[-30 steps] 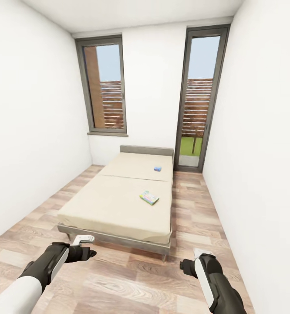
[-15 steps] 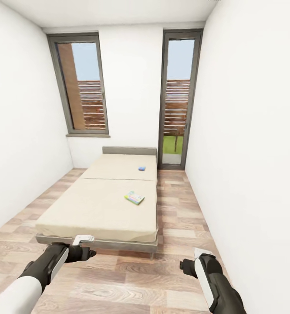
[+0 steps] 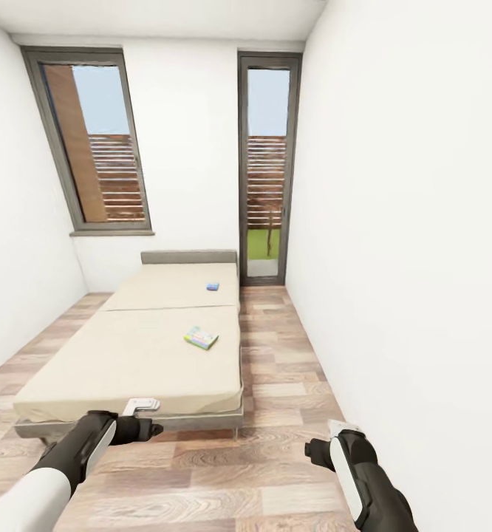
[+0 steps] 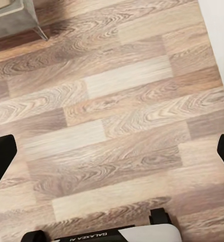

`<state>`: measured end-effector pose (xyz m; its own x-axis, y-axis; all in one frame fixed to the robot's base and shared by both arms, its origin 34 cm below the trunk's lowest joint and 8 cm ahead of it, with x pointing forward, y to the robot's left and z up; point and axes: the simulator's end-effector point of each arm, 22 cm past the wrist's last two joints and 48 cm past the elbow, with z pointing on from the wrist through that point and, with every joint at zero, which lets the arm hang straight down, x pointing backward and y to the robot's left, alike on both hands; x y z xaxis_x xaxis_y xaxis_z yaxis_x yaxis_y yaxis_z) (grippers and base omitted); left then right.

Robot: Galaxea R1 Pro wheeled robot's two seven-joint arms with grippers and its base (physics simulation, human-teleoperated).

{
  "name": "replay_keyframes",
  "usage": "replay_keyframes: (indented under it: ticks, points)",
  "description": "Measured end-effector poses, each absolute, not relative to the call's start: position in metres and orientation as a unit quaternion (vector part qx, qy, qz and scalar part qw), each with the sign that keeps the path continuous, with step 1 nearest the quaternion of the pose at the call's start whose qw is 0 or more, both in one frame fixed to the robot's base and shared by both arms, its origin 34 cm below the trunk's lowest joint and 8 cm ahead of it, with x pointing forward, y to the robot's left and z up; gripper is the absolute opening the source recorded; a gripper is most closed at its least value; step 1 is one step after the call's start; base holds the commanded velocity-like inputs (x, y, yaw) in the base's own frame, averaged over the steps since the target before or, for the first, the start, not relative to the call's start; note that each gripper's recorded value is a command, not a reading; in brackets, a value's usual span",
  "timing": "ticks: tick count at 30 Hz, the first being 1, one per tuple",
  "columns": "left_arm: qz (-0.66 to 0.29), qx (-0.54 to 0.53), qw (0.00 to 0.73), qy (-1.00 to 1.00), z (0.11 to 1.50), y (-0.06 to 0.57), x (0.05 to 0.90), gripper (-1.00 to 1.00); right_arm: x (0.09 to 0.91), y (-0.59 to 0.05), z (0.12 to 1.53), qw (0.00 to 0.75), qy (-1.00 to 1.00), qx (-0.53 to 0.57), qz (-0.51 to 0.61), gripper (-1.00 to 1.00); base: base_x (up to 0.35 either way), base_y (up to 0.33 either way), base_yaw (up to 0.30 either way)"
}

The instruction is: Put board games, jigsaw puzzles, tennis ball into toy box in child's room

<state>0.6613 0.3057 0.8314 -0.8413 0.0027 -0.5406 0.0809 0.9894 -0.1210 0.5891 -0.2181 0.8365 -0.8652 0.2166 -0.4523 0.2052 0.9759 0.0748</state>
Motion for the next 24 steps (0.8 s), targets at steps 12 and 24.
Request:
replay_keyframes:
  ticks: [12,24]
  points:
    - [-0.069,0.022,0.281,0.957,0.8314,0.3059,0.6613,1.00,0.5898,-0.2174,0.8372,0.238,0.965,0.107,0.009,1.00,0.000,0.097,-0.200]
    - [-0.071,0.019,0.281,0.957,0.8384,0.3058,0.6592,1.00,0.5873,-0.2176,0.8431,0.238,0.965,0.106,0.008,1.00,0.000,0.002,-0.008]
